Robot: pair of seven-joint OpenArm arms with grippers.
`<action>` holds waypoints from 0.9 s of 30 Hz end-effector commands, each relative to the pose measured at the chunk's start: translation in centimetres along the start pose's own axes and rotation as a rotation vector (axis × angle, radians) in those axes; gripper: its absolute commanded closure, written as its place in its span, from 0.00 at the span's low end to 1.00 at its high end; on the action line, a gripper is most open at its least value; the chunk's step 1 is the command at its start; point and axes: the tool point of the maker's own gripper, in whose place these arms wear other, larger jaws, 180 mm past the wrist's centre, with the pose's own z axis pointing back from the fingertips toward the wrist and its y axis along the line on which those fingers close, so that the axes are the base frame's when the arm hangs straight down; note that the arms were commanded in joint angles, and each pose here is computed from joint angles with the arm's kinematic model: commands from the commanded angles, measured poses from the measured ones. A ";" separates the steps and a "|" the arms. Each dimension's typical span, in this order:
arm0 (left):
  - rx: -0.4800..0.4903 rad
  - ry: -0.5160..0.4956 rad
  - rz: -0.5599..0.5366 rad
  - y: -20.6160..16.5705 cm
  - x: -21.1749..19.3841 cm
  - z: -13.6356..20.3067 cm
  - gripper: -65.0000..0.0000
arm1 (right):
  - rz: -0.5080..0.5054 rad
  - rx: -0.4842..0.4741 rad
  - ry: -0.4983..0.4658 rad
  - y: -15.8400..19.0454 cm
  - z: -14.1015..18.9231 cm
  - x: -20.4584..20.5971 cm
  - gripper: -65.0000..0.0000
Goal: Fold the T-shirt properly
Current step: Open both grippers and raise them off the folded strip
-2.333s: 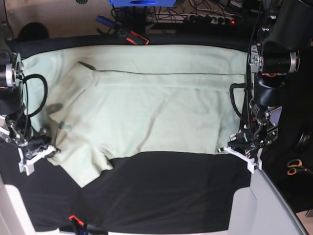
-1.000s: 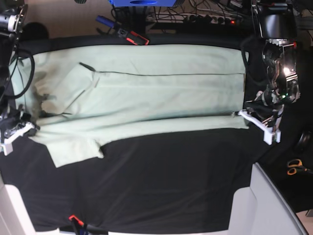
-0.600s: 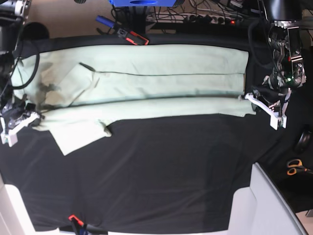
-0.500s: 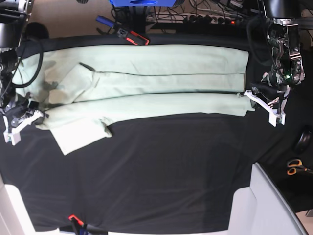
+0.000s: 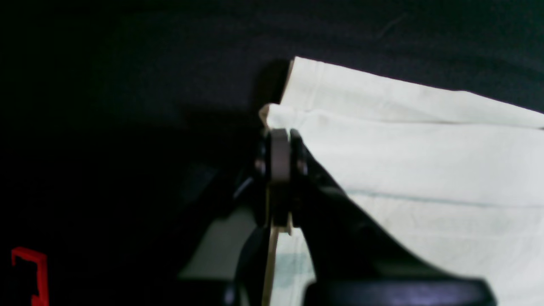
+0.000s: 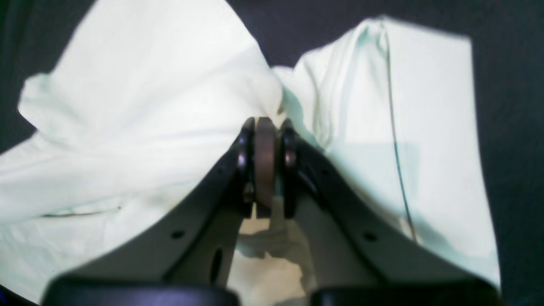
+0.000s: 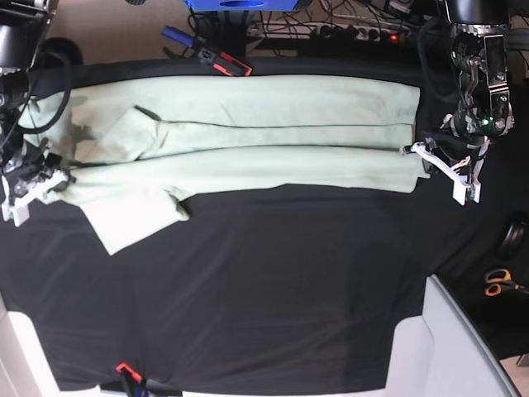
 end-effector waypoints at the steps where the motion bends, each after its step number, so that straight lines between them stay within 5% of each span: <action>1: 0.012 -0.038 -0.004 0.5 1.3 0.3 1.00 | 0.018 -0.004 -0.047 -0.3 0.6 1.8 1.00; 10: 0.015 -0.036 -0.005 0.6 1.3 0.3 1.00 | 0.011 -0.007 -0.035 -0.5 0.5 1.1 0.98; 16: 0.010 -0.034 -0.002 0.3 1.2 0.2 1.00 | -0.023 -0.017 -0.059 -1.3 1.0 1.6 0.66; 21: 0.007 -0.034 0.002 0.2 1.1 0.2 1.00 | -0.271 -0.129 -0.215 -4.8 4.0 3.5 0.48; 27: 0.012 -0.026 0.007 0.4 1.1 0.3 0.96 | -0.087 -0.058 -0.321 0.8 5.8 8.3 0.47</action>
